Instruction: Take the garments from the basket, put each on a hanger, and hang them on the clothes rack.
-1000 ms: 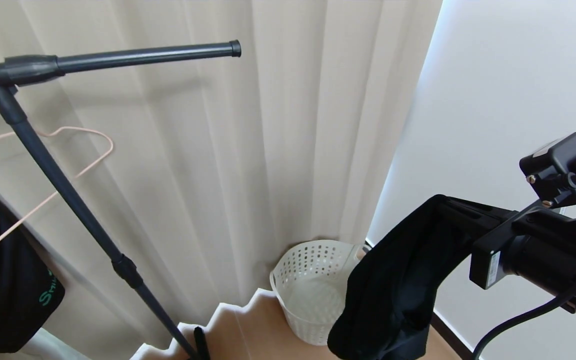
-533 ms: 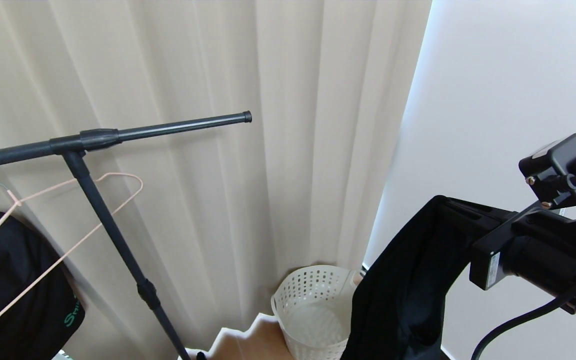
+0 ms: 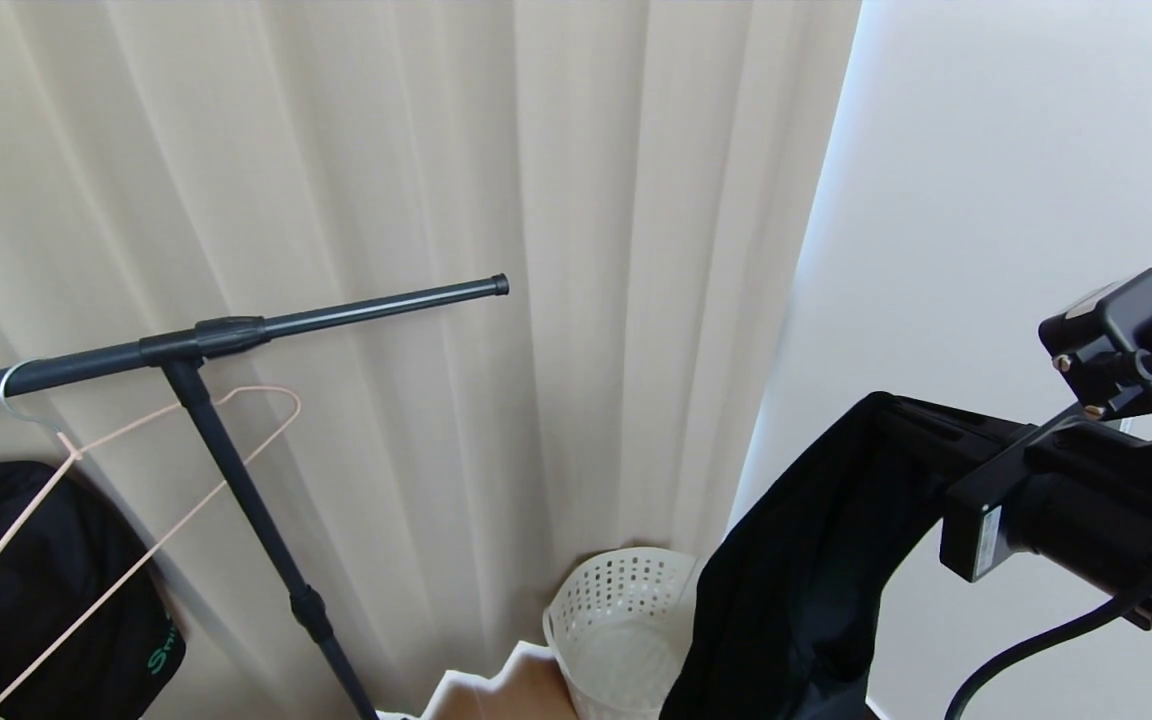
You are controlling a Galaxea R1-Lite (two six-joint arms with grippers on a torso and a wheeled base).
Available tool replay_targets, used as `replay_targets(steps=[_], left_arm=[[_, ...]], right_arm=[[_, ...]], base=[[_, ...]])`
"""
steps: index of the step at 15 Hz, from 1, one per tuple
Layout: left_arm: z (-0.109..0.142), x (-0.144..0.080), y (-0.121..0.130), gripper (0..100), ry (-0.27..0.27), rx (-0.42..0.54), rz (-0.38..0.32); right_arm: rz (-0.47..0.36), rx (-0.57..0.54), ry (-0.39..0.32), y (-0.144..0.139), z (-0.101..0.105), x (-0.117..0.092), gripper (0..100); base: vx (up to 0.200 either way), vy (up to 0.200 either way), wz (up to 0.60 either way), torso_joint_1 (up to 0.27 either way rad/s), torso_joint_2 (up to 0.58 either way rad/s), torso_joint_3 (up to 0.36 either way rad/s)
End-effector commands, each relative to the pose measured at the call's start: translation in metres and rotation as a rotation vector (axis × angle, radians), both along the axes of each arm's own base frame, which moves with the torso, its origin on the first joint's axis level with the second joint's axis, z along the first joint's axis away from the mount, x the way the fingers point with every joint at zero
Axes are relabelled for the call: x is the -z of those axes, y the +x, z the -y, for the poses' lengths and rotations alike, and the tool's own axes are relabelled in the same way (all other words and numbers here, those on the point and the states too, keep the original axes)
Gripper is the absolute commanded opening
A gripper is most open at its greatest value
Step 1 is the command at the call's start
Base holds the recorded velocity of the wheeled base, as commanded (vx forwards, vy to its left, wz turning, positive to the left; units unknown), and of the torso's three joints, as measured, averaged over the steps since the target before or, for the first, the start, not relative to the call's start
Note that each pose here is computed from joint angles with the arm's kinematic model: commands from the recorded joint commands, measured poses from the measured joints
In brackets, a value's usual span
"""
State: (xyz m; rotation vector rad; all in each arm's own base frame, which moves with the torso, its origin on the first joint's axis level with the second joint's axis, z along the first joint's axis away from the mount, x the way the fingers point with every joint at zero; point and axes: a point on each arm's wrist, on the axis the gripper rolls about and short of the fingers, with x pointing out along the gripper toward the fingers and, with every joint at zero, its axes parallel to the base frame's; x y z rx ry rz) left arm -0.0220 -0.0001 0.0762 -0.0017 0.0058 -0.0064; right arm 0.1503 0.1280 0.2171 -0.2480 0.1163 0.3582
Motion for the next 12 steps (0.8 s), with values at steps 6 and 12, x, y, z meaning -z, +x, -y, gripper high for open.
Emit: replay_targets(steps=[6,12], left_arm=[[0.0000,-0.0002,0.0001,100,0.005,0.000,0.000],[0.0000,-0.0002,0.0001,100,0.005,0.000,0.000]], right_arm=[[-0.005,-0.008,-0.039,-0.0009,0.0003,0.0053,0],[-0.003,-0.009,-0.034,-0.0013,0.0006,0.0046,0]], base=[[0.000,0.000,0.10,0.115,-0.25,-0.139],[0.000,0.000,0.60,0.012,0.00,-0.002]])
